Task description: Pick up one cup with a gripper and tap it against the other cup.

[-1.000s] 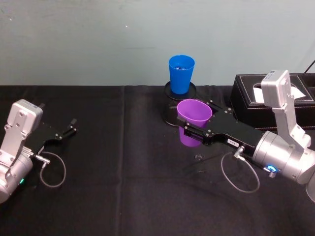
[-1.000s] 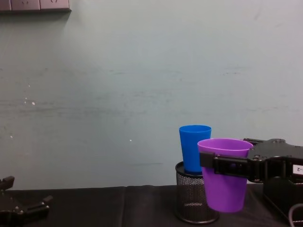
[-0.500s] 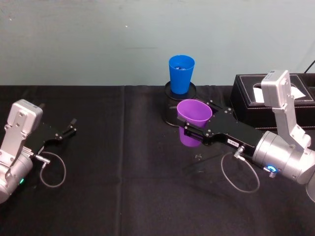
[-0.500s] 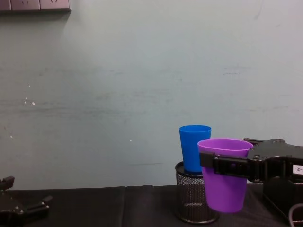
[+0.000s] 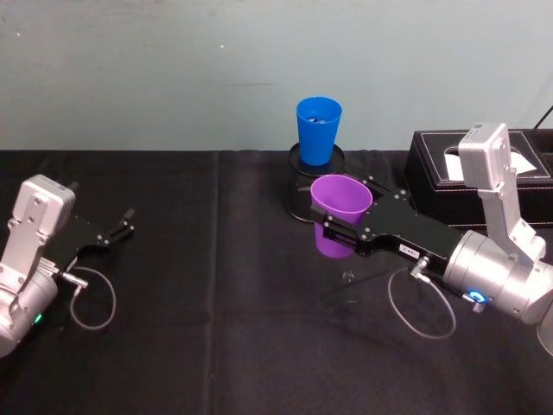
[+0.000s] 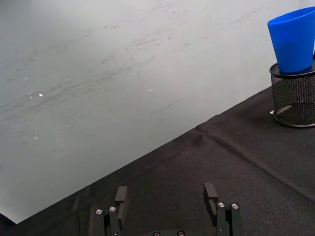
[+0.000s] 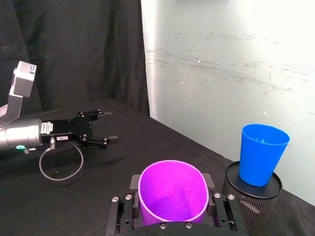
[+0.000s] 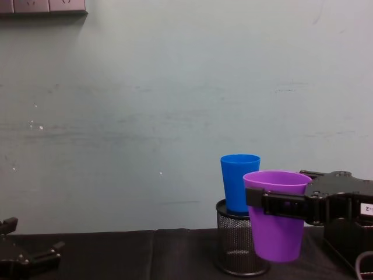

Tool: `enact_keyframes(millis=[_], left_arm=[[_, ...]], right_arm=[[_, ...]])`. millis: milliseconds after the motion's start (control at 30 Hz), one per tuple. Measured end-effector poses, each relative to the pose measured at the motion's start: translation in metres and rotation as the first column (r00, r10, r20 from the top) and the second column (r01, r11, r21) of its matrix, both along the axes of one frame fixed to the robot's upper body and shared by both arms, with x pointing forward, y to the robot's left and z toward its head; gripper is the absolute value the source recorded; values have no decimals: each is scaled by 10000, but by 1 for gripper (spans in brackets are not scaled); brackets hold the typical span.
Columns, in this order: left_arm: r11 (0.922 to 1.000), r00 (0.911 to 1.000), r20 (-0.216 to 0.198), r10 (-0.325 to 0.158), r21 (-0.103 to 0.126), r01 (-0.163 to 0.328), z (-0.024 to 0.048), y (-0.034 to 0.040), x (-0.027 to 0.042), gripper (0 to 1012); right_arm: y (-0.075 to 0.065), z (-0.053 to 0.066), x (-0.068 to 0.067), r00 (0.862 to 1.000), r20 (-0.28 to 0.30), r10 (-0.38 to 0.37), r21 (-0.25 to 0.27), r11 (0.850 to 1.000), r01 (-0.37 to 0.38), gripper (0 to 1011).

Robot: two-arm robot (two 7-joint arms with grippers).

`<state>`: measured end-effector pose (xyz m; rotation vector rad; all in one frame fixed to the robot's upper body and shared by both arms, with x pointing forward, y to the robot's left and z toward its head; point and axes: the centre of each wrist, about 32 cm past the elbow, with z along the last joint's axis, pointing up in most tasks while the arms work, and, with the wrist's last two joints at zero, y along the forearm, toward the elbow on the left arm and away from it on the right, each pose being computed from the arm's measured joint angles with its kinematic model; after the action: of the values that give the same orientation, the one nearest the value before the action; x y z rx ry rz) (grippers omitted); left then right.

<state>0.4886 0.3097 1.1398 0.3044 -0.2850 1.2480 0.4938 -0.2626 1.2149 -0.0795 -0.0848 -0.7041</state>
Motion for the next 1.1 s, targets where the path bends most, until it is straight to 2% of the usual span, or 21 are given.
enact_keyframes(millis=[767,933,1100], left_arm=[[10000,10000,0,0,0,0,0,0,0,1000],[10000,10000,0,0,0,0,0,0,0,1000],[10000,10000,0,0,1,0,0,0,0,1000]], right_arm=[[3,1,1,10000,2,4,-3,10000,-4,735],[74,14,53,10000,-29,-17,18,10000,17,734],[147,-36,199,9986,-240,-467,229,9986,473,735]])
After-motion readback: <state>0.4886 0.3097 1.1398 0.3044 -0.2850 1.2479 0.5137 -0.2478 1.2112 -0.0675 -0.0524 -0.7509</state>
